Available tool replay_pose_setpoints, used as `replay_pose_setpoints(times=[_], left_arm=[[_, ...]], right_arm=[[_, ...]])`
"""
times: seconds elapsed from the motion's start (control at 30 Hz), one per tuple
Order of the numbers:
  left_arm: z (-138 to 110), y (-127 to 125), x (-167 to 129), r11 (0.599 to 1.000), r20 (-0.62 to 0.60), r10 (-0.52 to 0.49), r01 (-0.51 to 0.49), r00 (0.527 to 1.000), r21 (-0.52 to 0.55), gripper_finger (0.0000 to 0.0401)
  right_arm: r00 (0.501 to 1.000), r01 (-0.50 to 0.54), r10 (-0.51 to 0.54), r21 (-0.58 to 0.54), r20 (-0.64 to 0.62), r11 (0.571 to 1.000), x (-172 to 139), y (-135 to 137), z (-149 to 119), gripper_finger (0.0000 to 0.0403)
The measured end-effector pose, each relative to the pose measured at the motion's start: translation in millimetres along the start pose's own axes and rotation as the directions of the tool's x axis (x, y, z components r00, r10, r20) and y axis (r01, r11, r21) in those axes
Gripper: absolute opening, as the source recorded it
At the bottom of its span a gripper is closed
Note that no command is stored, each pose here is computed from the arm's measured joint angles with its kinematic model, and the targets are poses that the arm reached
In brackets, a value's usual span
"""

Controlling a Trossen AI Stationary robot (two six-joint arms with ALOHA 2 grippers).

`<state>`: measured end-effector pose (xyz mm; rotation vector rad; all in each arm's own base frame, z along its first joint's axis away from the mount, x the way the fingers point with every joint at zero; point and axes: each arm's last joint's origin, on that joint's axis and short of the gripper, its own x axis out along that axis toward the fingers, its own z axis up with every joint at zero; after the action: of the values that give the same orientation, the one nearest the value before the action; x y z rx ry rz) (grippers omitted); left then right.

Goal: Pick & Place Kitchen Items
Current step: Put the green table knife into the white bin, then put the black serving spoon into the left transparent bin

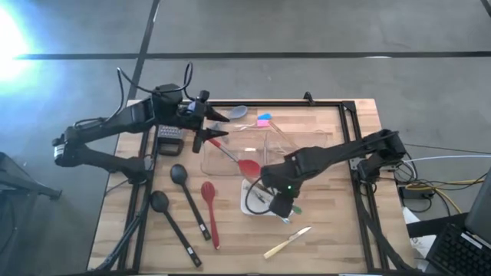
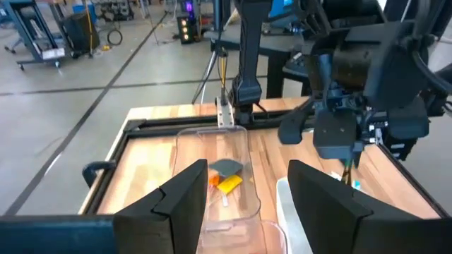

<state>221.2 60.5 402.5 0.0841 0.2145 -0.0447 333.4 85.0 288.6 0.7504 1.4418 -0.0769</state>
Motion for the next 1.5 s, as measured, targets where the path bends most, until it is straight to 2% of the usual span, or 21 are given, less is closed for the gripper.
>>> replay_pose_setpoints(times=[0.2,0.57,0.83,1.13,1.37,1.5], left_arm=[[-8.5,-0.7,1.8,1.0,-0.029,-0.005,0.005,1.0,-0.01,0.0204],[-13.4,-1.0,3.3,1.0,-0.045,-0.008,0.009,0.999,0.014,0.0204],[-13.4,-1.1,3.0,1.0,-0.045,-0.008,0.009,0.999,0.015,0.0204],[-13.9,-1.4,2.4,1.0,-0.052,-0.009,0.01,0.999,0.013,0.0204],[-18.0,-3.0,-2.4,1.0,-0.103,0.006,-0.006,0.995,-0.001,0.0204],[-22.1,-4.4,-4.5,1.0,-0.148,-0.002,-0.001,0.989,-0.016,0.0204]], right_arm=[[0.984,-0.036,0.055,0.113,-0.167,0.993,21.6,-0.7,3.8,0.0033],[0.924,-0.025,0.118,0.25,-0.363,0.968,65.7,-8.1,21.3,0.0033],[0.906,0.014,0.123,0.32,-0.405,0.947,86.0,-23.9,41.9,0.0033],[0.908,0.028,0.132,0.37,-0.398,0.929,86.3,-37.8,54.5,0.0033],[0.906,0.021,0.139,0.369,-0.4,0.929,86.1,-38.5,55.2,0.0078],[0.904,0.001,0.149,0.351,-0.4,0.936,84.1,-37.7,54.6,0.0089]])
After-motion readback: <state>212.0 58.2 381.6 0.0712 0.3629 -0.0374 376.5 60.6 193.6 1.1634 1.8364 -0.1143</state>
